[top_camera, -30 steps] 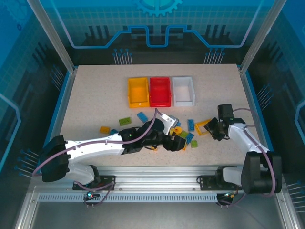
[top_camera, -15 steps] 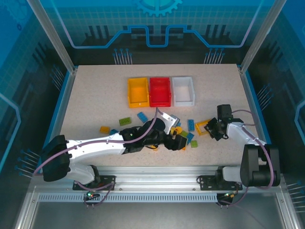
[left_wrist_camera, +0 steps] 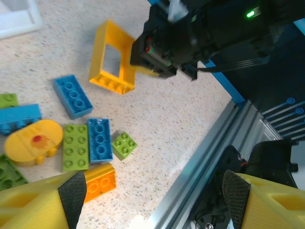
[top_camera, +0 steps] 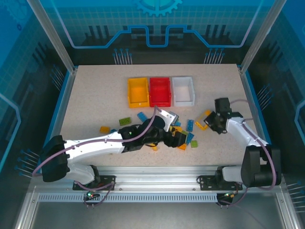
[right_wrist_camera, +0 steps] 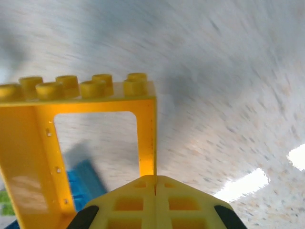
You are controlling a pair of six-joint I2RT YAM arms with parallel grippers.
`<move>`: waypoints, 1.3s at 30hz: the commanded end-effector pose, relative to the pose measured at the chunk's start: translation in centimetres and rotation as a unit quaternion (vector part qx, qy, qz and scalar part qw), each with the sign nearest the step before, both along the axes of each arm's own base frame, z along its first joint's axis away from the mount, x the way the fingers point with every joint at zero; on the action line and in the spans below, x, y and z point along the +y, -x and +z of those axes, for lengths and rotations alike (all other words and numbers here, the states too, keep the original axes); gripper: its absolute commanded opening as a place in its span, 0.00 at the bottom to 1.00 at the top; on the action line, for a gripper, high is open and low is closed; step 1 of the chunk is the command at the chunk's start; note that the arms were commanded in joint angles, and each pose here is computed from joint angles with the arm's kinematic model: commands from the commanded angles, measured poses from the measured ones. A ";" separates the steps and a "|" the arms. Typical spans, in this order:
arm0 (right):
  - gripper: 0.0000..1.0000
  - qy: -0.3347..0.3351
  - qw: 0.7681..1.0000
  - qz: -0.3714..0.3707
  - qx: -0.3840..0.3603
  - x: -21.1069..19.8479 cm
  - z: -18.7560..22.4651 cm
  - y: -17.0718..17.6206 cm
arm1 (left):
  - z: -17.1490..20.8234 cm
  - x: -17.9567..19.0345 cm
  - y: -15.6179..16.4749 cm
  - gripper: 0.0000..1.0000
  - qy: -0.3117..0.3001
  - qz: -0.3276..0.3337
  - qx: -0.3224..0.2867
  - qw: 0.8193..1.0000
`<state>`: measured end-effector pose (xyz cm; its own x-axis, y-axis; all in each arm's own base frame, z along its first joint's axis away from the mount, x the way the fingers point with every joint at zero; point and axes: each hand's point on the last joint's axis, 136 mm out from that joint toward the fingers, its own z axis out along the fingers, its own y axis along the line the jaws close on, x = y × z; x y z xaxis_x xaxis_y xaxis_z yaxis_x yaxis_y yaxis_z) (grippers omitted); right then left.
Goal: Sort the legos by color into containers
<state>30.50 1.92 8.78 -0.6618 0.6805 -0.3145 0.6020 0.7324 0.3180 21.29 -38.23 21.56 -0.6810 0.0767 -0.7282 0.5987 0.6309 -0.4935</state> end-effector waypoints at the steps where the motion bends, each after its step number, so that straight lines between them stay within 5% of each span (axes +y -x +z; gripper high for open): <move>1: 0.00 0.122 0.983 0.105 -0.092 1.1 7.8 -4.2 | 4.4 3.4 -3.3 0.81 0.017 0.079 -0.020 0.997; 8: 0.00 0.200 0.947 0.240 -0.080 5.1 11.6 -12.2 | 7.8 9.8 -9.2 0.81 0.022 0.214 -0.018 0.976; 13: 0.00 0.224 0.937 0.269 -0.021 6.0 8.8 -16.7 | 8.9 12.1 -11.8 0.82 0.021 0.258 -0.021 0.966; 23: 0.00 0.211 0.920 0.327 0.037 8.6 3.1 -20.9 | 6.3 11.6 -11.9 0.81 0.014 0.245 0.007 0.969; 32: 0.00 0.165 0.926 0.334 0.055 10.1 -0.5 -22.4 | 5.2 9.1 -11.6 0.80 0.037 0.204 0.021 0.978; 39: 0.00 0.134 0.933 0.327 0.061 10.5 -1.7 -22.8 | 5.3 6.0 -11.3 0.79 -0.002 0.185 0.006 0.983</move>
